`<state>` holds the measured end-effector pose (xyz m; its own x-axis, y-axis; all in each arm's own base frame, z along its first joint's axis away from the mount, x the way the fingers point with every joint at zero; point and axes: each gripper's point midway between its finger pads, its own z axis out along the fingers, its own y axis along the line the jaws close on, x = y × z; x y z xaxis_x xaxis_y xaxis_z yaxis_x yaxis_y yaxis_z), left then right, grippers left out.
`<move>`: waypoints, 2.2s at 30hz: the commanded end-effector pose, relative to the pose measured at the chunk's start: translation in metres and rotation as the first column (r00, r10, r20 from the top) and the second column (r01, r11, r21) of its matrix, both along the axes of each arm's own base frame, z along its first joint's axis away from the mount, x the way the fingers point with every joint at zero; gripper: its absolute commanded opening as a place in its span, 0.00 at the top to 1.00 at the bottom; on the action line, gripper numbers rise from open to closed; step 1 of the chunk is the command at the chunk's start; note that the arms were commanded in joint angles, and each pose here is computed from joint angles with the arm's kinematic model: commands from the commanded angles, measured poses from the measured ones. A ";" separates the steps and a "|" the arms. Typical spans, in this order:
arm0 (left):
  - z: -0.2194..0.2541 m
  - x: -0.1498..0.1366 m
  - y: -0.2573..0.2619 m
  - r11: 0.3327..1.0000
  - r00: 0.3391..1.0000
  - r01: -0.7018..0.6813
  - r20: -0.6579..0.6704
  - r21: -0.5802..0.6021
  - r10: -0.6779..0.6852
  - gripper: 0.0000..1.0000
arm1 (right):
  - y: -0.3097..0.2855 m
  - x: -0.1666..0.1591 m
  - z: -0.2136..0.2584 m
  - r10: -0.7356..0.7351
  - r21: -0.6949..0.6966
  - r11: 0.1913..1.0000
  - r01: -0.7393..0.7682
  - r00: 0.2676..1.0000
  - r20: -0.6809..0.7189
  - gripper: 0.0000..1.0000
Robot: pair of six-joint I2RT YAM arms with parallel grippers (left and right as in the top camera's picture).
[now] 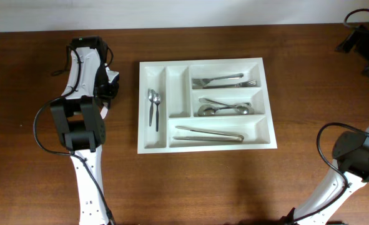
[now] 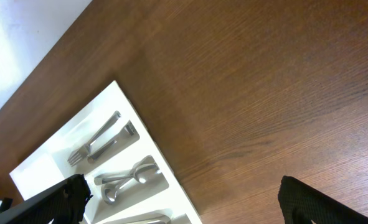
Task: Pack container
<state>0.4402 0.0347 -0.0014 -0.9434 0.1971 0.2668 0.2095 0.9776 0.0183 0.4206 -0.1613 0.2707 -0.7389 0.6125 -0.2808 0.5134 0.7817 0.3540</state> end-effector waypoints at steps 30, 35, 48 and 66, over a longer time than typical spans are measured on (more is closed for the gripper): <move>0.067 0.011 0.019 0.996 0.993 -0.051 0.110 0.079 0.042 0.69 | 0.001 0.000 -0.004 -0.002 0.001 1.000 0.002 1.000 -0.018 0.01; 0.063 0.004 0.032 0.995 0.995 -0.061 0.083 0.077 0.054 0.68 | 0.001 0.000 -0.004 -0.002 0.001 1.000 0.002 1.000 -0.018 0.01; 0.244 -0.018 0.047 0.993 0.880 -0.075 0.474 0.093 0.022 0.53 | 0.001 0.000 -0.004 -0.002 0.001 1.000 0.002 1.000 -0.018 0.01; 0.093 -0.069 0.076 0.968 0.956 0.217 0.227 -0.125 -0.185 0.48 | 0.001 0.000 -0.004 -0.002 0.000 1.000 0.002 1.000 -0.015 0.01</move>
